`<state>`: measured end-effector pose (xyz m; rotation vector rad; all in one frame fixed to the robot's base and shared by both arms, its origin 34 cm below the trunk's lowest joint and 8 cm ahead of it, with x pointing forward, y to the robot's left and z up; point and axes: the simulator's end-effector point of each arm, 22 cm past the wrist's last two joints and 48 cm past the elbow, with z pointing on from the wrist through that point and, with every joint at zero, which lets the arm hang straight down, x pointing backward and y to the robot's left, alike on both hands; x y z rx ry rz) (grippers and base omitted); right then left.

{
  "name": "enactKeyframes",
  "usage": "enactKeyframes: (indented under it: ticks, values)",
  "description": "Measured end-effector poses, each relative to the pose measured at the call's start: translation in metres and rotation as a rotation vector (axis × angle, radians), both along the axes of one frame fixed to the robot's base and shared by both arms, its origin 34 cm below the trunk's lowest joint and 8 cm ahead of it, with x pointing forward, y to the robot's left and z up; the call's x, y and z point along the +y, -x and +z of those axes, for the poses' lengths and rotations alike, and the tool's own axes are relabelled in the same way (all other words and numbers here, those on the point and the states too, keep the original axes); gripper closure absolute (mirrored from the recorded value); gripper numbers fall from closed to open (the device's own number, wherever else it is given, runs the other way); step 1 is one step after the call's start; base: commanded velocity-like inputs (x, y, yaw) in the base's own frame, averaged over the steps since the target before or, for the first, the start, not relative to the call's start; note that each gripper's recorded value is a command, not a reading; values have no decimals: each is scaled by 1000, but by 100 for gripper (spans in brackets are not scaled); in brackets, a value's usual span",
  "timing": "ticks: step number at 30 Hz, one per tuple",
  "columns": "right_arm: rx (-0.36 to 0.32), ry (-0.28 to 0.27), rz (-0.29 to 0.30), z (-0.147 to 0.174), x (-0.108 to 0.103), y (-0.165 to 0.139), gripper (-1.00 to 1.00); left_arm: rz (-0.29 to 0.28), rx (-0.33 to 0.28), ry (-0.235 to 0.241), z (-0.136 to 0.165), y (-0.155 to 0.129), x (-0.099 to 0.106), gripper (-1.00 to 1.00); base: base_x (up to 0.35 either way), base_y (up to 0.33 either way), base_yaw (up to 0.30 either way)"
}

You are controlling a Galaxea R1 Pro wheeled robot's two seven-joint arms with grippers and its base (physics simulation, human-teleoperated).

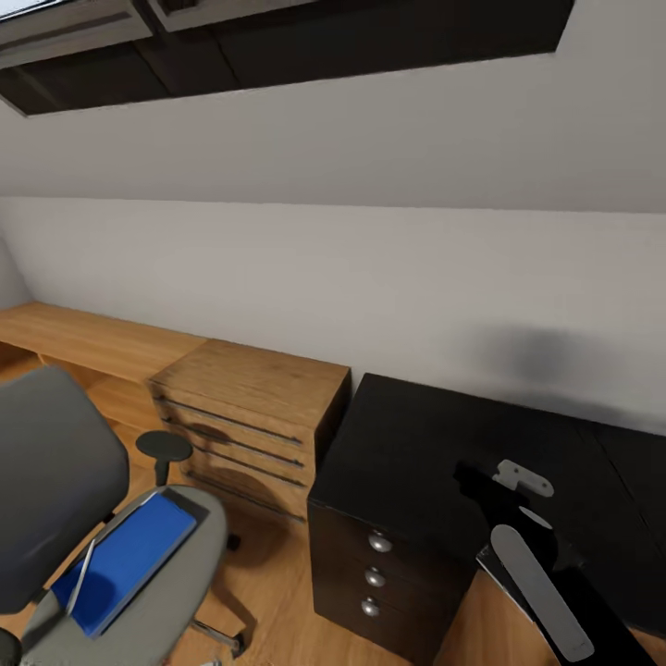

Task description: In the bedroom, organize the workspace by keeping the computer under the desk, ensuring the monitor is on the desk, placing the keyboard on the desk next to the monitor, placing the mouse on the desk next to the keyboard, moving the folder from the swivel chair onto the desk next to the mouse, stacking the notebook on top of the folder with the pen on top of the notebook, and positioning the swivel chair next to the desk.

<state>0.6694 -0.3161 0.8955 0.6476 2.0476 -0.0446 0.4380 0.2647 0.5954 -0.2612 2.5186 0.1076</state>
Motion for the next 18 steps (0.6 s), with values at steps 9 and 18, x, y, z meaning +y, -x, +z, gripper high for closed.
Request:
enactKeyframes:
  ticks: [9,18]
  values:
    - [-2,0,-2,0,-1,0,100,2,32,-9,-9,13,2,-100,-334,0,-290]
    - [-2,0,-1,0,0,0,100,0,35,-5,-11,14,-1,-100,-269,85,-291]
